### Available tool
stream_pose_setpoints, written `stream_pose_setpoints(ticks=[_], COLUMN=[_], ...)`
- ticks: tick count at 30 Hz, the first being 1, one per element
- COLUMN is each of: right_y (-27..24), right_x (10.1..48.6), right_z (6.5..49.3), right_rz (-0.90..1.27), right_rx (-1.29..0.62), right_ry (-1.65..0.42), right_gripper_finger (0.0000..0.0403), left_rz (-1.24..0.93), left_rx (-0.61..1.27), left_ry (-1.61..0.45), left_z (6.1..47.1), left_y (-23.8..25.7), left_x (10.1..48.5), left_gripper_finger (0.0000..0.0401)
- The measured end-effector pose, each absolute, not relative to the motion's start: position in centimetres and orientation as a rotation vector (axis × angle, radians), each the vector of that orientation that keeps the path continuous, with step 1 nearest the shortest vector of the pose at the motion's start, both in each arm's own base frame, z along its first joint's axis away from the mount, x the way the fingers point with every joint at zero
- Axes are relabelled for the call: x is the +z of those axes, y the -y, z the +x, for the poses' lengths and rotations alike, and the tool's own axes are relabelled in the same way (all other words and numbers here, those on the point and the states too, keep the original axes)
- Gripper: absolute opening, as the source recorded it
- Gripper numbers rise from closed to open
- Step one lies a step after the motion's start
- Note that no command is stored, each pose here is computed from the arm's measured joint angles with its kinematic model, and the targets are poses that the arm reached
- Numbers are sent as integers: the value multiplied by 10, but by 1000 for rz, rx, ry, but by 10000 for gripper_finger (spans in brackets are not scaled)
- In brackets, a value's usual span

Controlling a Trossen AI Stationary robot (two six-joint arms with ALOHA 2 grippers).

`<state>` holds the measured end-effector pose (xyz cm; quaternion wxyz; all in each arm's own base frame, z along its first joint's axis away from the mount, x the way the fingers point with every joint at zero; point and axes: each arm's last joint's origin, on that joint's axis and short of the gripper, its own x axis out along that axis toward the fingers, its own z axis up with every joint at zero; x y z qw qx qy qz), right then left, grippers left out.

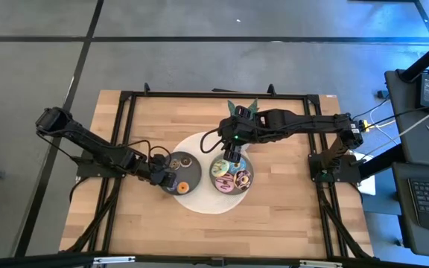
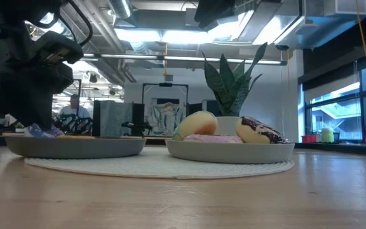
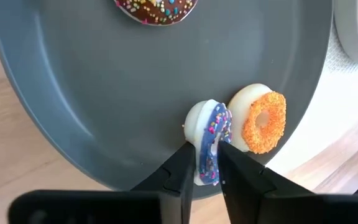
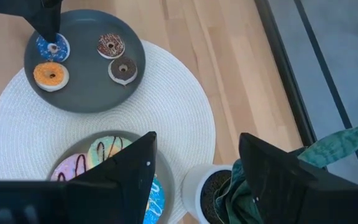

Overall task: Pick & Place donuts
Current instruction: Put the small blue doughnut on the dark gray plate, then return to Home Position

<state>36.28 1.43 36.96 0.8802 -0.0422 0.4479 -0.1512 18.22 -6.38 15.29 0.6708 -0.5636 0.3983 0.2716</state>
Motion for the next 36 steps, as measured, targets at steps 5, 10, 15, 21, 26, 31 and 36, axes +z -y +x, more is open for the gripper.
stream_pose_setpoints(ticks=[5,10,15,21,26,31,36], right_y=[-14,-14,-14,-14,-14,-14,-15], right_x=[369,369,369,368,367,367,367], right_z=[363,362,361,360,359,359,359], right_rz=[-89,-95,-95,-98,-99,-95,-95], right_rx=[-315,-314,-314,-314,-315,-317,-315], right_ry=[-937,-949,-953,-965,-977,-976,-976], right_gripper_finger=[230,230,229,230,229,229,229], left_rz=[-1268,-1253,-1257,-1253,-1252,-1229,-1151], left_rx=[616,606,610,643,665,671,671], left_ry=[-892,-896,-896,-913,-901,-855,-739], left_z=[182,182,182,179,177,176,176], left_y=[64,64,63,62,61,59,56], left_x=[153,153,153,151,153,156,171], left_gripper_finger=[92,109,116,112,114,115,112])
